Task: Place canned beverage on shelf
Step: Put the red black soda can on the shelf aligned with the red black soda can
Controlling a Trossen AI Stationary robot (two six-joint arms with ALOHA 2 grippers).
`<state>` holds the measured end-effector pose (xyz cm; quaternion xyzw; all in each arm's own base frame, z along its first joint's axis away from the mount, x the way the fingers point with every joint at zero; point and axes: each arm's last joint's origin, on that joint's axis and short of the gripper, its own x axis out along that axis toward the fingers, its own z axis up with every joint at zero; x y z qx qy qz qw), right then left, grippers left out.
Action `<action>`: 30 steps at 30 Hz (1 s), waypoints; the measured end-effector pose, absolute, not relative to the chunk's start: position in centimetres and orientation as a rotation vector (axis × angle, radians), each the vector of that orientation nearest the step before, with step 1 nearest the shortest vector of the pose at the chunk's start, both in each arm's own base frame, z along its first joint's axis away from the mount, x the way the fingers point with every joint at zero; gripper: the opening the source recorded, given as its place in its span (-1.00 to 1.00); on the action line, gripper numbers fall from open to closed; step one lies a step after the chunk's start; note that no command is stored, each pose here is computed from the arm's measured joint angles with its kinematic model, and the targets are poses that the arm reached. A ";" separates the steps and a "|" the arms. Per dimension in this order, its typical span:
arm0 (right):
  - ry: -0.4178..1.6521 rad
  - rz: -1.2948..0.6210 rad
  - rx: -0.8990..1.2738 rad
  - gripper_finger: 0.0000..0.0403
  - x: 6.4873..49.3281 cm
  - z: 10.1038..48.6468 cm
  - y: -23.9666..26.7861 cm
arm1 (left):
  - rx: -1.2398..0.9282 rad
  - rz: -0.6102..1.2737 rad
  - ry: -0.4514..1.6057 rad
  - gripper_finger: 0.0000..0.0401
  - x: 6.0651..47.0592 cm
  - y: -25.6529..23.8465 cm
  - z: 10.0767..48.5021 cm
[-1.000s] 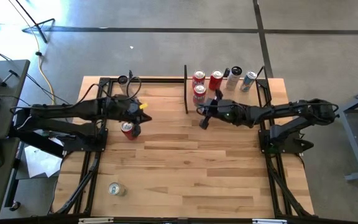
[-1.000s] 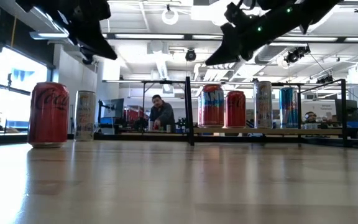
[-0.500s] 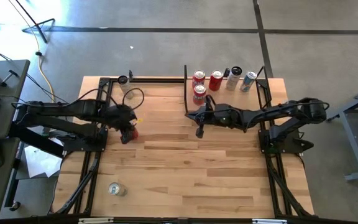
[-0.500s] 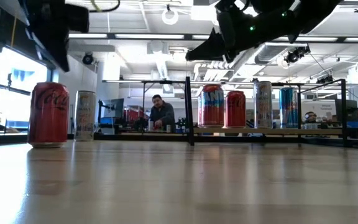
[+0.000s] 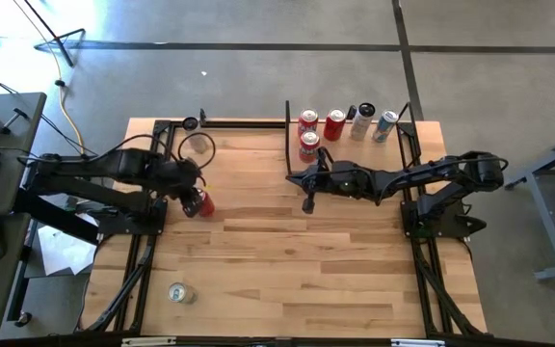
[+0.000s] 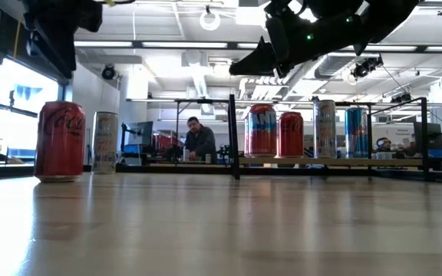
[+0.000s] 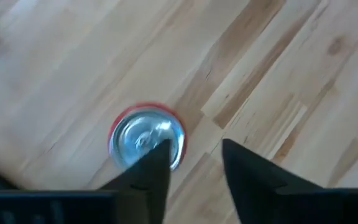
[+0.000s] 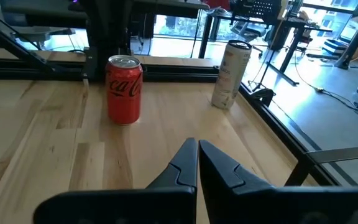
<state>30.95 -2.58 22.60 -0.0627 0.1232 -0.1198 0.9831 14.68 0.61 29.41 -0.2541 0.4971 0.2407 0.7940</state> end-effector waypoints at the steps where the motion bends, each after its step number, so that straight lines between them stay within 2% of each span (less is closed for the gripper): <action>1: 0.248 -0.241 -0.126 -1.00 30.9 22.6 -2.6 | -0.567 0.533 1.081 -0.22 14.6 0.7 29.4; 7: 0.249 -0.238 -0.124 -1.00 30.9 22.6 -2.5 | -0.684 0.629 1.203 0.27 14.4 1.4 28.7; 12: 0.247 -0.226 -0.122 -1.00 31.0 22.6 -2.1 | -0.717 0.603 1.304 0.51 15.5 2.2 27.7; 18: 0.245 -0.201 -0.124 -1.00 31.0 22.6 -1.3 | -0.685 0.594 1.407 0.62 16.8 3.5 26.4; 30: 0.244 -0.176 -0.127 -1.00 31.0 22.6 -0.5 | -0.673 0.605 1.494 0.64 18.1 4.6 24.8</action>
